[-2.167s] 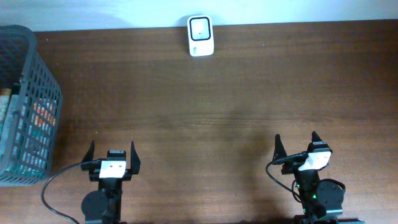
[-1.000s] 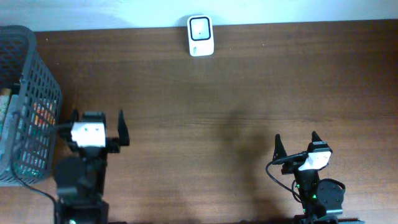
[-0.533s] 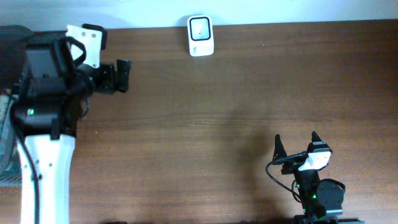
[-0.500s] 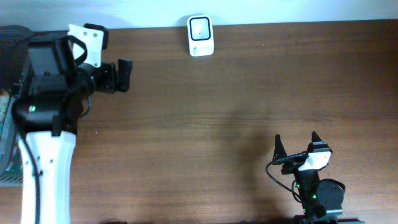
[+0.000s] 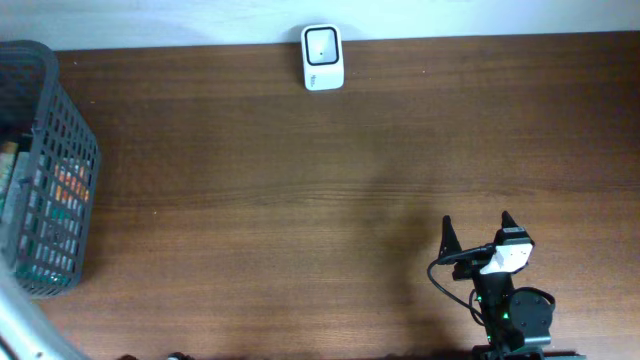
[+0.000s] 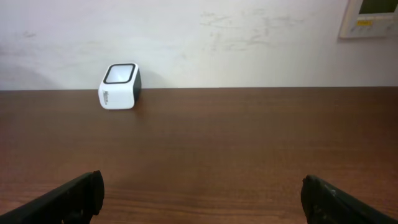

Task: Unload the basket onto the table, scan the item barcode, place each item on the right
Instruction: 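Reach the left gripper into the basket and grasp the orange snack pack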

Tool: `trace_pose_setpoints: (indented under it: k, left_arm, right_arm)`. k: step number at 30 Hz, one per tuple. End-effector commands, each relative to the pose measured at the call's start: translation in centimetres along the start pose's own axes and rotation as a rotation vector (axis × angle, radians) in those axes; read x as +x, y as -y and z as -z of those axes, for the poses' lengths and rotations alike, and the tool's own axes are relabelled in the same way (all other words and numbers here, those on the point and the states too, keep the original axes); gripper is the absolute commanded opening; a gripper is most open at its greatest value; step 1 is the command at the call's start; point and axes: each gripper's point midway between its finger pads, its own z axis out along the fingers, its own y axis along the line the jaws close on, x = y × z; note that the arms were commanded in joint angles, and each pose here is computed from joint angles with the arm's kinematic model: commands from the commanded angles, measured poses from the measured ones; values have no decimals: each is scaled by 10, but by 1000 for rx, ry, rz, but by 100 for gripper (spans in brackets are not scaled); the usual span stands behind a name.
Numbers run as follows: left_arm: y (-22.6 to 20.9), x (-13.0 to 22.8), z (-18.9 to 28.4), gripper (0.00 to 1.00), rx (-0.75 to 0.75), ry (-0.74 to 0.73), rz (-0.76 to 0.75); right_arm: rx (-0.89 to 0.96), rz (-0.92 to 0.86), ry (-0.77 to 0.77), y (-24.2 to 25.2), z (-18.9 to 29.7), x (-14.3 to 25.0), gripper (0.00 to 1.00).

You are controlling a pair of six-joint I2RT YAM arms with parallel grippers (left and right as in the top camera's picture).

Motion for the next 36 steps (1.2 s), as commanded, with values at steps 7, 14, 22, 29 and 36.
trace_pose_setpoints:
  k: [7,14,22,29,36]
  left_arm:
    - [-64,39,-94,86,108,-206,160]
    - [-77,35,-94,84,37,-348,128]
    - [-87,149,-178,53,100,-690,5]
    - [-66,190,-211,51,147,-771,-150]
    - [-62,225,-230,52,197,-842,-137]
  right_arm:
    - [-4,-7,-3,-1,0,3,98]
    - [-3,-7,-3,-1,0,3,98]
    - [-4,-7,-3,-1,0,3,98]
    - [-4,-7,-3,-1,0,3,98]
    - [-3,-7,-3,-1,0,3,98]
